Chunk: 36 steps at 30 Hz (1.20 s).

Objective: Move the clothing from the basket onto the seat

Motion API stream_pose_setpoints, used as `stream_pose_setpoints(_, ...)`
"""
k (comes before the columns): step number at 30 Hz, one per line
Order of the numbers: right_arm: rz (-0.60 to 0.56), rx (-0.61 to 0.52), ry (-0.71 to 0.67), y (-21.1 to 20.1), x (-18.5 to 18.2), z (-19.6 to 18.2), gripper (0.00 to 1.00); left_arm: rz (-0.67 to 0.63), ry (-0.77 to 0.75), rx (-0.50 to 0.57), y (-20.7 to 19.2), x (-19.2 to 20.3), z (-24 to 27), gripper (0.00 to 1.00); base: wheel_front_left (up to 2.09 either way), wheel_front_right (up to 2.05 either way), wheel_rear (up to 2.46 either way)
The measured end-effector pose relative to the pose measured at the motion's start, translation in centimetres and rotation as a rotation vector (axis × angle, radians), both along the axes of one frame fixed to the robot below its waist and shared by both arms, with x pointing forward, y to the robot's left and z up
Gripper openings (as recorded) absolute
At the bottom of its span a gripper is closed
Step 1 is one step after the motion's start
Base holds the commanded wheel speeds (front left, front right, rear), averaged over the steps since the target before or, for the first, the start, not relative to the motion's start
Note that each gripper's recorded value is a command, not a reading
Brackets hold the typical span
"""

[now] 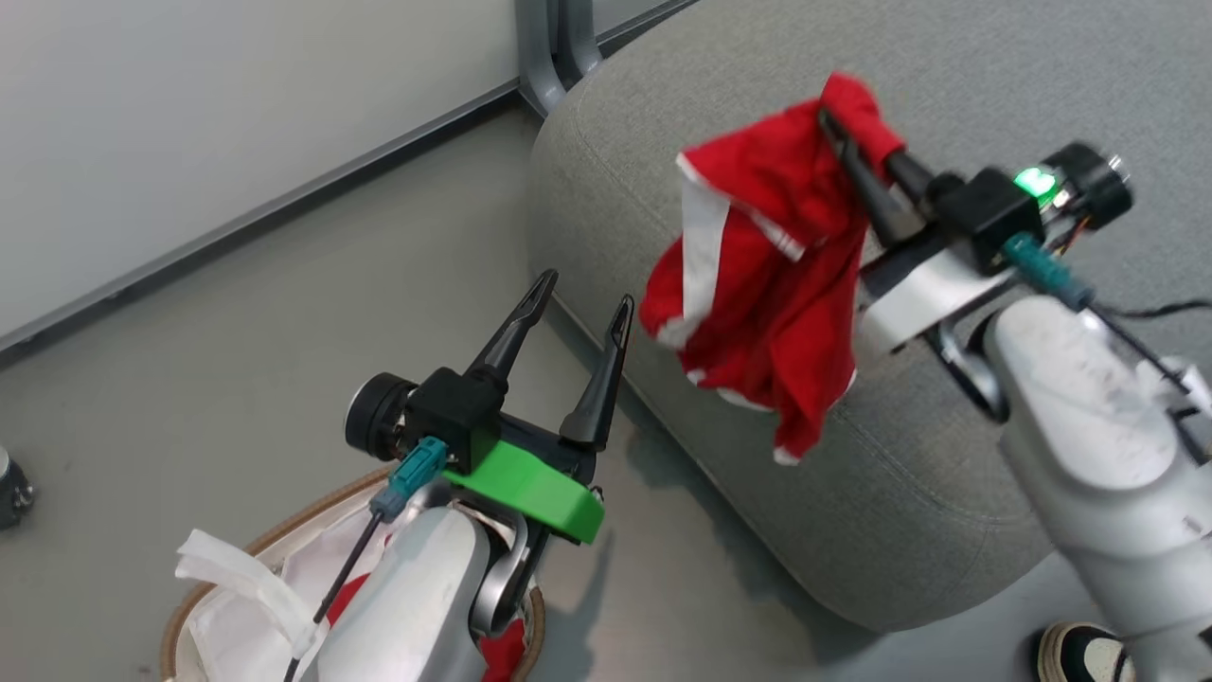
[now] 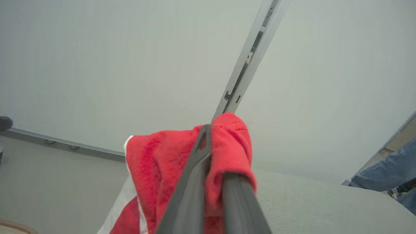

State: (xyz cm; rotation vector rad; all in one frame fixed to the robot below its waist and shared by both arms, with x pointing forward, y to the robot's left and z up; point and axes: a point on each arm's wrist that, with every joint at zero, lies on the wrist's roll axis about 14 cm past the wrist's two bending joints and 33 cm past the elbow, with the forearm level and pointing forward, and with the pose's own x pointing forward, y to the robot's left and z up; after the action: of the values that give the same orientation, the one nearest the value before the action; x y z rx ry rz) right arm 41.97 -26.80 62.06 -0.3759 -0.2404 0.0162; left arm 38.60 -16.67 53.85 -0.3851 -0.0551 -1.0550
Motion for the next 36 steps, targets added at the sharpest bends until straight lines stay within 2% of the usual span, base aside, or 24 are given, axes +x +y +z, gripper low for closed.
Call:
stream_pose_setpoints(4,-0.032,-0.143,-0.068,-2.6,2.7,4.5,0.00,0.022,0.011,0.013,0.6,1.5,-1.3,1.00,0.00,0.00,0.00)
stream_pose_setpoints(8,-0.072,-0.237,-0.125,-4.9,5.2,8.3,0.00,0.044,0.014,0.017,1.2,2.9,-2.2,1.00,0.00,0.00,0.00)
stream_pose_setpoints(14,-0.119,-0.376,-0.133,-7.3,9.2,11.1,0.00,0.073,0.041,0.027,2.2,5.0,-4.3,1.00,0.00,0.00,0.00)
stream_pose_setpoints(17,-0.152,-0.400,-0.107,-8.8,10.9,10.7,0.00,0.086,0.068,0.040,2.8,5.7,-5.8,1.00,0.00,0.00,0.00)
stream_pose_setpoints(21,-0.199,-0.361,-0.037,-11.0,13.0,7.5,0.00,0.106,0.092,0.051,3.5,6.8,-7.5,1.00,0.00,0.00,0.00)
stream_pose_setpoints(26,-0.244,-0.276,0.118,-12.8,14.2,-0.7,0.00,0.139,0.129,0.084,4.7,8.0,-10.3,1.00,0.00,0.00,0.00)
stream_pose_setpoints(29,-0.267,-0.234,0.231,-13.3,14.0,-6.6,0.00,0.156,0.148,0.100,5.3,8.7,-11.8,1.00,0.00,0.00,0.00)
stream_pose_setpoints(36,-0.318,-0.120,0.416,-13.5,11.3,-16.4,0.00,0.187,0.200,0.130,6.5,9.5,-14.6,1.00,0.00,0.00,0.00)
